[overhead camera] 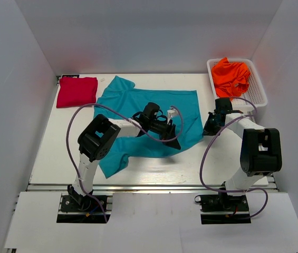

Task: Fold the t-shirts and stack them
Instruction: Flatten out the tshirt

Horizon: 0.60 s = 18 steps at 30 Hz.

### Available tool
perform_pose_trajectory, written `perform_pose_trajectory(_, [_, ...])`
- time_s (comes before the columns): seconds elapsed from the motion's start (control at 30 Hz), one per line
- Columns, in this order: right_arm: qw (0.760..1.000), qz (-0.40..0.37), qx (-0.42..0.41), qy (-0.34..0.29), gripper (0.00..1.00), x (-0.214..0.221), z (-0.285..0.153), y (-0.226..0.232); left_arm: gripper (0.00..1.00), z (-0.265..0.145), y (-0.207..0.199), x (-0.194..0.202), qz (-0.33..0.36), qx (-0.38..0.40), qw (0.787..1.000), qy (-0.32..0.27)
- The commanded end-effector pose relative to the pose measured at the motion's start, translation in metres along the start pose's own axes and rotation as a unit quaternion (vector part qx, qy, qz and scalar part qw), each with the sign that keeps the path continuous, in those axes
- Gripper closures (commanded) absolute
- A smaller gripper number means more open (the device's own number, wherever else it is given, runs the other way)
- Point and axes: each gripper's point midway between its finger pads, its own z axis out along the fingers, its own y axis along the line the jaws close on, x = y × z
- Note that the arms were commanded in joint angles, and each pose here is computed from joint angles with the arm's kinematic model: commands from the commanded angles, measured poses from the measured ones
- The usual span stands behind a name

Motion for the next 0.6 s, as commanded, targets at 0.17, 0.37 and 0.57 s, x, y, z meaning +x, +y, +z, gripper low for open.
perform_pose_trajectory(0.17, [0.991, 0.003, 0.133, -0.007, 0.83, -0.004, -0.005, -0.048, 0.0, -0.021, -0.042, -0.018, 0.095, -0.008, 0.995, 0.009])
perform_pose_trajectory(0.37, [0.987, 0.008, 0.16, -0.034, 0.47, -0.015, -0.018, -0.053, 0.0, -0.046, -0.012, -0.037, 0.069, -0.134, 0.988, -0.017])
perform_pose_trajectory(0.57, [0.99, -0.046, 0.1, -0.092, 0.1, -0.034, -0.043, -0.025, 0.0, -0.087, 0.012, -0.045, 0.052, -0.283, 0.957, -0.05])
